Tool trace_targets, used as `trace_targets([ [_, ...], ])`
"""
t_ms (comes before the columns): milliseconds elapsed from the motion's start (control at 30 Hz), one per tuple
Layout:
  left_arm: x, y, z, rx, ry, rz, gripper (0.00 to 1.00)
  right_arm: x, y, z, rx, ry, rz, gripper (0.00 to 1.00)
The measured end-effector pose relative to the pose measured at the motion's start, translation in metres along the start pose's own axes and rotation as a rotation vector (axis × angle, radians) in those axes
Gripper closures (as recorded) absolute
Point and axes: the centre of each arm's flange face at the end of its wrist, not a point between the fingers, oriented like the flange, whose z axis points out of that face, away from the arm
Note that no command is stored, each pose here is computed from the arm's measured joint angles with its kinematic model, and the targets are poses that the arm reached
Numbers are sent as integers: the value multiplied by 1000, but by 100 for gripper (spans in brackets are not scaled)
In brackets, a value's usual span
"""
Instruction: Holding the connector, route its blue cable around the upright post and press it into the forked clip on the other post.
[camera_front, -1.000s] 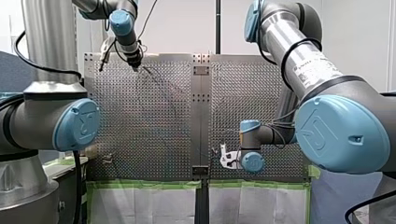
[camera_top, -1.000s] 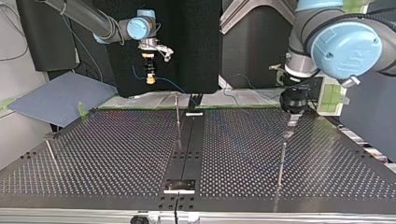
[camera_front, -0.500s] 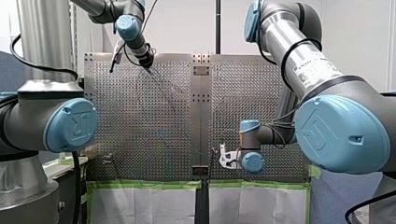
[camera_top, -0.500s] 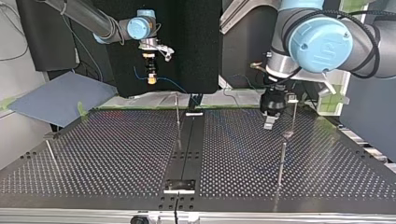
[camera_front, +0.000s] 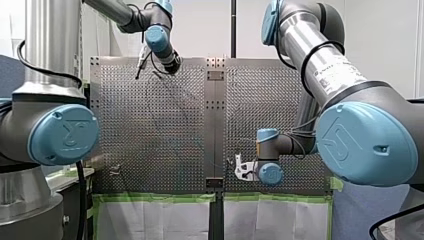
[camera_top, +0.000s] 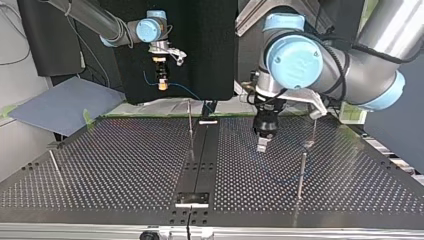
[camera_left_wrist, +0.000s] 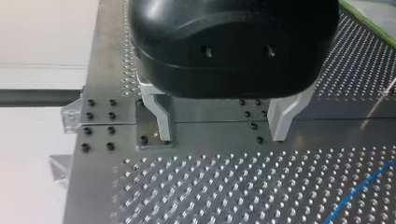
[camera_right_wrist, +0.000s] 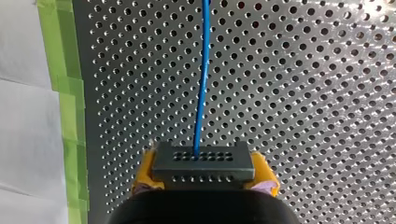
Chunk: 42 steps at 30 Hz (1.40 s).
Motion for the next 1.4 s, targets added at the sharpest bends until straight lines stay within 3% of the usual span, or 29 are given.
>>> trace_targets([
  [267,15,-35,13,-5,-14,43,0,0,0,0,2,2,3,100],
  [400,22,-45,26,-30,-22,74,0,0,0,0,2,2,3,100],
  [800,23,-25,53,-172,-70,140,0,0,0,0,3,-3,1,100],
  [967,29,-26,63,-186,-77,177,0,0,0,0,3,-4,1,100],
  [1167,54,-34,80,-187,-33,239,0,-1,0,-1,3,-7,-1,100],
  [1400,68,-31,95,-240,-24,252,0,0,-1,-1,4,-3,1,100],
])
